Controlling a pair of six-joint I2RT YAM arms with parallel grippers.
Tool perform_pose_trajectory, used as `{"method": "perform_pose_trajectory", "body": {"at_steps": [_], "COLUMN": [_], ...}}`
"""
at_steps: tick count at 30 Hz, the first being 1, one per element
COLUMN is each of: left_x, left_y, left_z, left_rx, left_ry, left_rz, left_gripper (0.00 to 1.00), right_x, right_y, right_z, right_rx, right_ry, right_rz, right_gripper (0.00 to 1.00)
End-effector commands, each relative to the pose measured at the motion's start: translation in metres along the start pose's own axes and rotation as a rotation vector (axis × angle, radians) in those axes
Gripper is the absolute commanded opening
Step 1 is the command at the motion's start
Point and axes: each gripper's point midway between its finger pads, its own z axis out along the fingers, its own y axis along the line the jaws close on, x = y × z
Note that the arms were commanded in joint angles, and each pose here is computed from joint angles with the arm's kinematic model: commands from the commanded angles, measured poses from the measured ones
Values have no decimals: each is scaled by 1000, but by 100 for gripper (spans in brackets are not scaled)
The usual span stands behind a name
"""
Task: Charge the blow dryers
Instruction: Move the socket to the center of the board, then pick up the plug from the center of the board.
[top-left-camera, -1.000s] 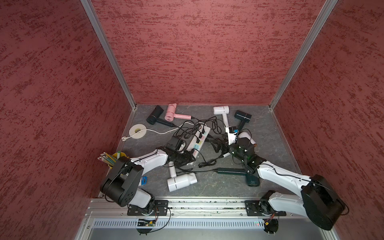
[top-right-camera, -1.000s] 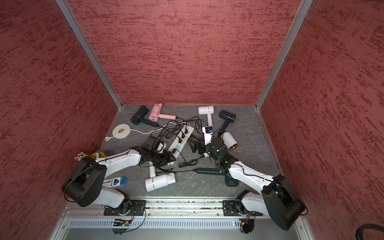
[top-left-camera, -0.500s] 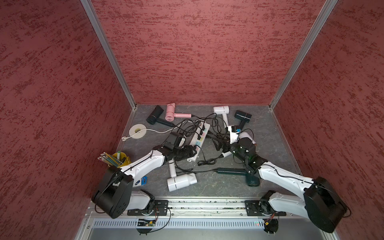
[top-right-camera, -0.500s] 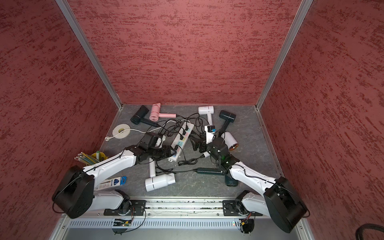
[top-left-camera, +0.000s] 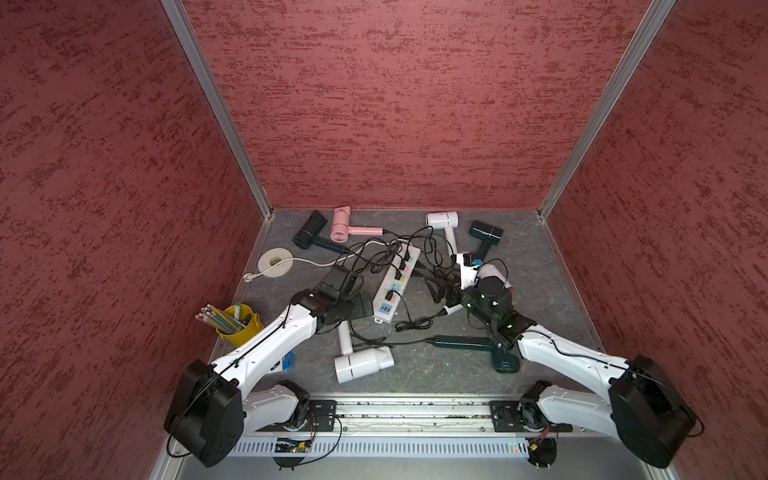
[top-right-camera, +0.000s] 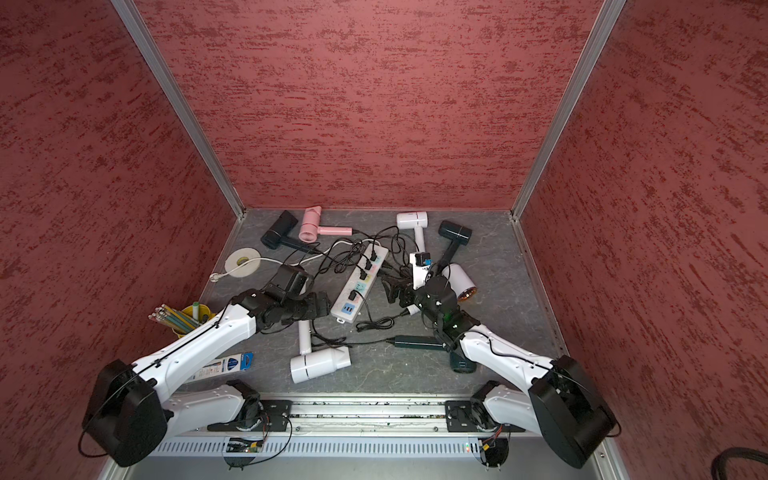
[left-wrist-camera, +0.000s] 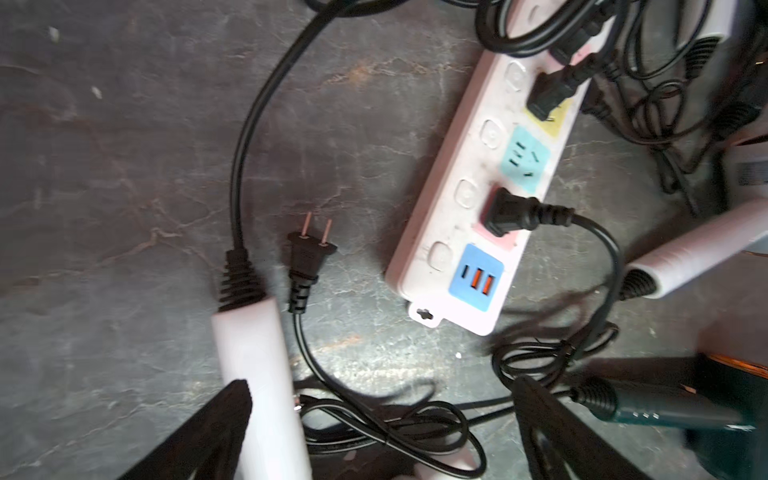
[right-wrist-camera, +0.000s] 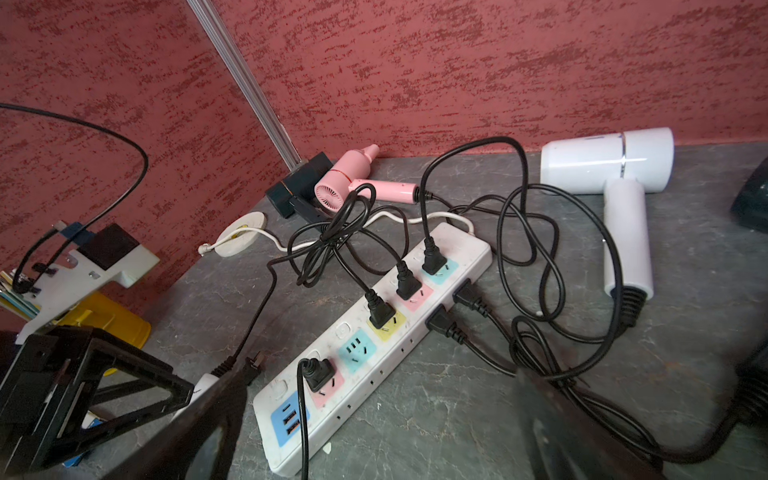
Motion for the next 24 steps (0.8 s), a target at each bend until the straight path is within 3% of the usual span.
{"method": "perform_pose_trajectory", "body": {"at_steps": [1,5,10,14,19,24], "left_x": [-3,-2,-6,-9,-7,-2], "left_y": [19,18,18,14,12,14], "left_z": [2,9,20,32,50,65], "left_rx": [-151,-216,-283,-261,-246,-258], "left_ry": [-9,0,12,26,72,113], "left_rz": [58,105,149,144,144,150], "left_gripper": [100,84,64,51,45,46], "right_x": [-4,-6,-6,-5,-4,-2], "right_y": [7,11,12,11,10,11], "right_z": [-2,-7,-8,-7,-5,-3], "right_rx": [-39,-66,-71,-69,-64,-65], "right_ry": [-9,-33,-36,-32,-23,-14], "right_rz": [-25,-31,-30,-28,-23,-18], "right_gripper": [97,88,88,89,90,90]}}
